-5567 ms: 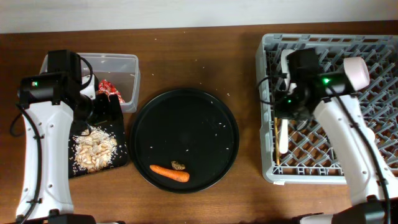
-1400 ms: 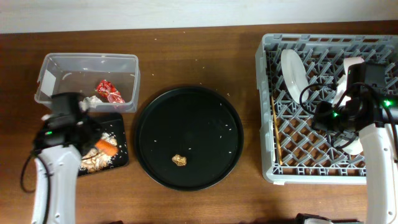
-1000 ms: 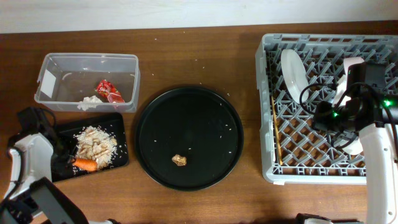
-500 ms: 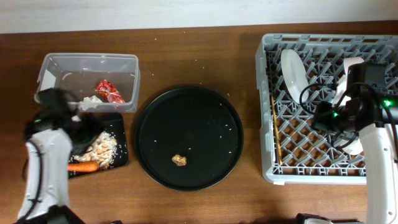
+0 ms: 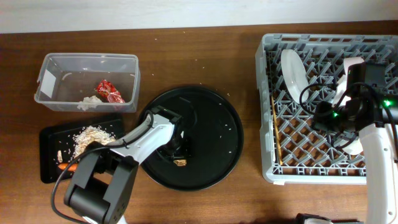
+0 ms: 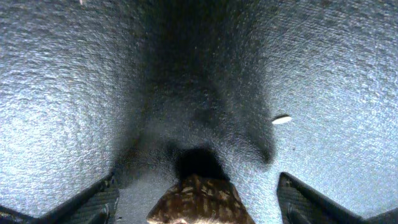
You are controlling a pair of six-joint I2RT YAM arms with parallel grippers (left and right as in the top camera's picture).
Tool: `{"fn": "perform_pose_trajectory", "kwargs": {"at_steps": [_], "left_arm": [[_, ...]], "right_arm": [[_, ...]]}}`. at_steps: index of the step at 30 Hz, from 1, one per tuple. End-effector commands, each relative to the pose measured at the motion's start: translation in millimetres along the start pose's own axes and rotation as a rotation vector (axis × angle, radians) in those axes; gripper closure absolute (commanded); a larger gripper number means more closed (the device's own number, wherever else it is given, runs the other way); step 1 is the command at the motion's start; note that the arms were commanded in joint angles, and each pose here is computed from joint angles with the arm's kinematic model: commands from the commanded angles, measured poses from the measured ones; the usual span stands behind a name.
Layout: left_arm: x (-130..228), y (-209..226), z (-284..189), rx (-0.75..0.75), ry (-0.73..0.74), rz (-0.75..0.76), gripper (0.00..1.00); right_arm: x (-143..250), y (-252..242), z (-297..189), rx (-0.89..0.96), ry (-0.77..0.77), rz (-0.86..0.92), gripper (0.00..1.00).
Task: Sort waste into correct bins and load items into the dishwasher rack
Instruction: 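Grasp the brown shell with left gripper and drop it on black tray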
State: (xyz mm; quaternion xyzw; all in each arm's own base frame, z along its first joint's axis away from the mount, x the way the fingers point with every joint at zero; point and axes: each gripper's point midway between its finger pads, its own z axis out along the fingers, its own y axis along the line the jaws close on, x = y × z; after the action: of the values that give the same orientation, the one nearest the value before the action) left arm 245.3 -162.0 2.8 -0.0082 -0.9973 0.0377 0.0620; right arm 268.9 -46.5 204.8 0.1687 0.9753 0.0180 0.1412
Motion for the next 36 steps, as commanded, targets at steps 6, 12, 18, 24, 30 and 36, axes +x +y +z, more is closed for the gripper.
{"fn": "perform_pose_trajectory", "kwargs": {"at_steps": [6, 12, 18, 24, 30, 36], "left_arm": [[-6, 24, -9, -0.104, 0.006, -0.023, 0.97], [-48, 142, -105, -0.141, -0.212, -0.389, 0.95], [-15, 292, -107, -0.116, -0.217, -0.898, 0.90], [-1, 316, -85, -0.059, -0.167, -1.017, 0.58], [-4, 302, -93, 0.001, -0.161, -0.999, 0.27], [-64, 151, -149, 0.071, -0.384, -0.145, 0.16]], "right_arm": [[1, -1, 0, 0.001, 0.002, 0.001, 0.50], [0, -2, 0, 0.004, 0.001, 0.001, 0.50], [0, -2, 0, 0.004, 0.001, 0.001, 0.50], [1, -2, 0, 0.004, 0.003, 0.002, 0.49], [1, -2, 0, 0.004, 0.003, 0.002, 0.49], [10, 60, -1, -0.233, 0.025, -0.228, 0.03]]}}
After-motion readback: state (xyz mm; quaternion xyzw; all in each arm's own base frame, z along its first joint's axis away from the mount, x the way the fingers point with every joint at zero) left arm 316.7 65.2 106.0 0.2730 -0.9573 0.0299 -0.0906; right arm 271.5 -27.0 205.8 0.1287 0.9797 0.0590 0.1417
